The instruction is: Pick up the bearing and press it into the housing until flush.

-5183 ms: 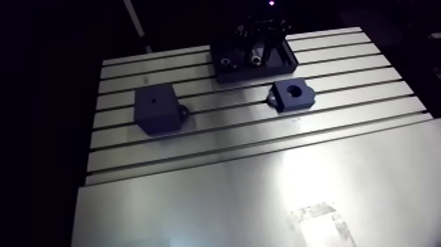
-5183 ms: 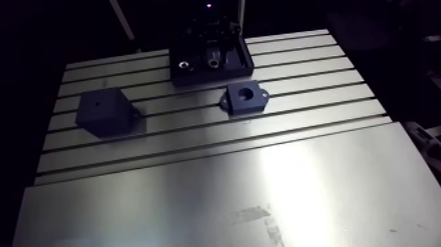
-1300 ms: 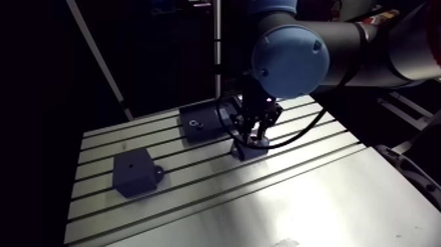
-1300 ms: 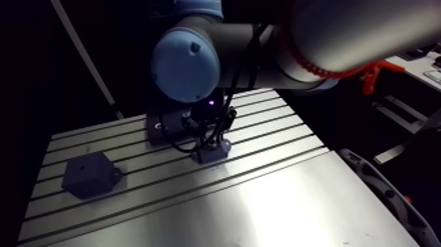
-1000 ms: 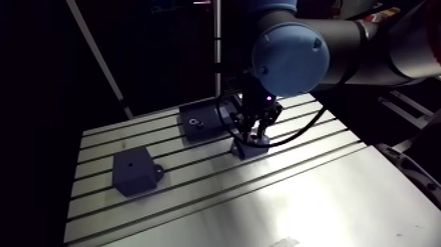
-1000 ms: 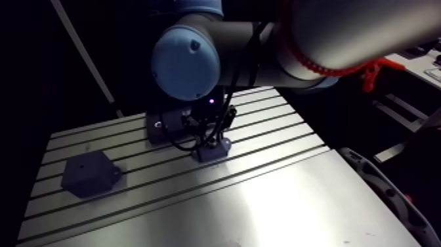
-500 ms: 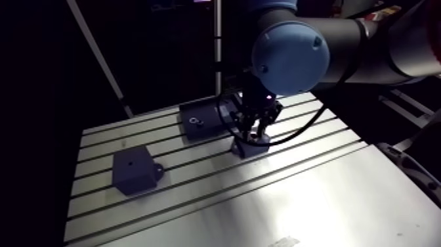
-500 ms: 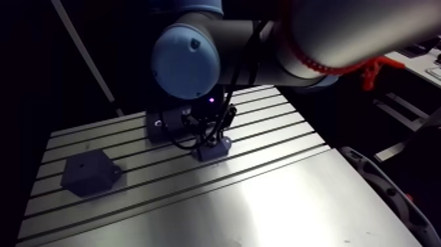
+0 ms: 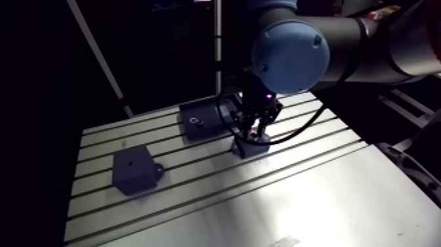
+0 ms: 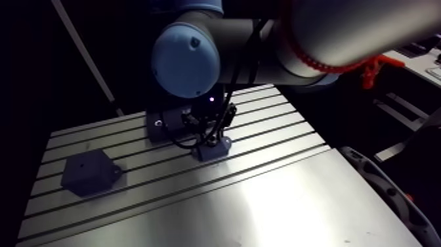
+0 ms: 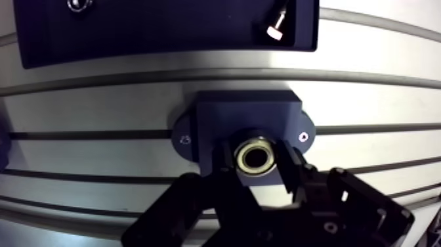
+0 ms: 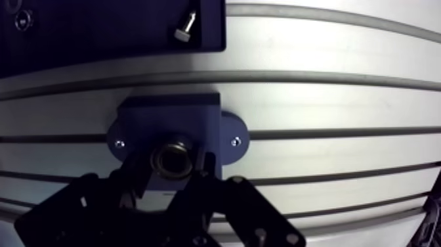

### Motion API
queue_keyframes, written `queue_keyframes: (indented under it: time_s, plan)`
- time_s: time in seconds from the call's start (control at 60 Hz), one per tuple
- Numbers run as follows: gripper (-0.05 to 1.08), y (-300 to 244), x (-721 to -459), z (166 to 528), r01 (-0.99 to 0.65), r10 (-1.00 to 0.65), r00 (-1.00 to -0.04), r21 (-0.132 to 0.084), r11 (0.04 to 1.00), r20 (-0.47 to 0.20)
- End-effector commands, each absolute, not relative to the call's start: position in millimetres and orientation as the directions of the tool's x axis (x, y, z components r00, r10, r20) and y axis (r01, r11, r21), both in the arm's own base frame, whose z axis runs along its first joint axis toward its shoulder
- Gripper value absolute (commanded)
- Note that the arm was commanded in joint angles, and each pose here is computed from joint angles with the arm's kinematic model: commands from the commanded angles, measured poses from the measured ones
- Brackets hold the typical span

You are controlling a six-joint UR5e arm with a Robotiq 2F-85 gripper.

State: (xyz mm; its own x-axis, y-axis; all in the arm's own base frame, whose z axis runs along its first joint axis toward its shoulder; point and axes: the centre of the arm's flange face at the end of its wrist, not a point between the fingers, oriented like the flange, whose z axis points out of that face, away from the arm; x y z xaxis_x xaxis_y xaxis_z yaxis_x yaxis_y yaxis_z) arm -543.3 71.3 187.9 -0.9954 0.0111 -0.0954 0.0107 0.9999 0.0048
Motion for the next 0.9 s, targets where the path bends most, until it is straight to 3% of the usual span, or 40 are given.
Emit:
queue_keyframes:
  time_s: [0.017,0.9]
  plan:
    - [0.75,67.4,-543.4,186.9,0.004,0.004,-0.995,0.003,1.0,-0.098]
    - [0.75,68.2,-544.1,183.5,0.0,0.001,-0.994,0.007,1.0,-0.105]
